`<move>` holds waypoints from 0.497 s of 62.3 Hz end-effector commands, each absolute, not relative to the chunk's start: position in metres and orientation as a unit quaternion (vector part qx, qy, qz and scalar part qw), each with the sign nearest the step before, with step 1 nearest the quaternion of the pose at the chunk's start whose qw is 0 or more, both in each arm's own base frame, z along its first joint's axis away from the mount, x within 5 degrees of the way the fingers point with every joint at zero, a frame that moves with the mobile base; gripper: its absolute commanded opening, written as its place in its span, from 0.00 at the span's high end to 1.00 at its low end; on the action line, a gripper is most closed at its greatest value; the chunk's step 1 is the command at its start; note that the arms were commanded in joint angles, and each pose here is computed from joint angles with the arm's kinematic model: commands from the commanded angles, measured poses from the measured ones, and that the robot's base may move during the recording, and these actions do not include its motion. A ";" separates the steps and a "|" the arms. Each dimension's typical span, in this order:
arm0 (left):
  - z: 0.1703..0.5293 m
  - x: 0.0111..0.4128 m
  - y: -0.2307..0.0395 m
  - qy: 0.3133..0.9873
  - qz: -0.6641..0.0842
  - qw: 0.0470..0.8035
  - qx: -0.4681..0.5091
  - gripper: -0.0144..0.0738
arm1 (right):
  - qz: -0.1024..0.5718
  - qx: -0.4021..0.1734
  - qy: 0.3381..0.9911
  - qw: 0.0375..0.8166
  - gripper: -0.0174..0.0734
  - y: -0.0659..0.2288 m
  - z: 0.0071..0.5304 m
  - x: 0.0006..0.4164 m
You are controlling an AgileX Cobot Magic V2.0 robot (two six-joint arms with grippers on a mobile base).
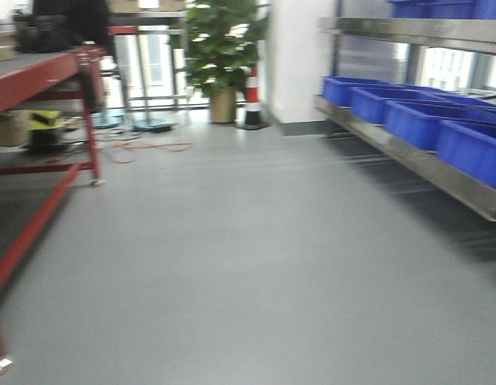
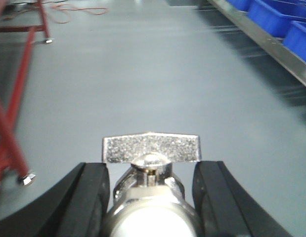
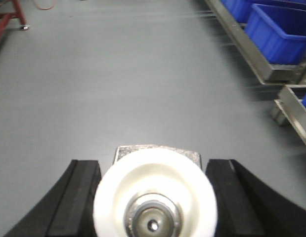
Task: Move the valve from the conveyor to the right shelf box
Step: 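Drive the base from the conveyor to the shelf holding both valves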
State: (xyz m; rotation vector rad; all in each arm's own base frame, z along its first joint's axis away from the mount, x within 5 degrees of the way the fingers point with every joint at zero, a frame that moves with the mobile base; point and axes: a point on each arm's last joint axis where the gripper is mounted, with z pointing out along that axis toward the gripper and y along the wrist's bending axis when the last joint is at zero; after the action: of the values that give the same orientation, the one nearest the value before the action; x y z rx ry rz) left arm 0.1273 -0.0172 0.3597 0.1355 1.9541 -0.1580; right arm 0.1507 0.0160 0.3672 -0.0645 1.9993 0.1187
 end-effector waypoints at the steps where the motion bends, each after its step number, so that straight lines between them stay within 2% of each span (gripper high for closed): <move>1: 0.367 0.127 -0.017 0.810 -0.070 0.580 0.052 0.96 | 0.043 -0.026 0.811 0.582 0.99 0.014 0.379 0.150; 31: 0.367 0.127 -0.017 0.810 -0.070 0.580 0.052 0.96 | 0.043 -0.026 0.811 0.582 0.99 0.014 0.379 0.150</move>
State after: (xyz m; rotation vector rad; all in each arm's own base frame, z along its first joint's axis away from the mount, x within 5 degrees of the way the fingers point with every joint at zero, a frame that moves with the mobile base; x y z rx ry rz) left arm 0.1273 -0.0172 0.3597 0.1355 1.9541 -0.1580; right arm 0.1507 0.0160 0.3672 -0.0645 1.9993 0.1187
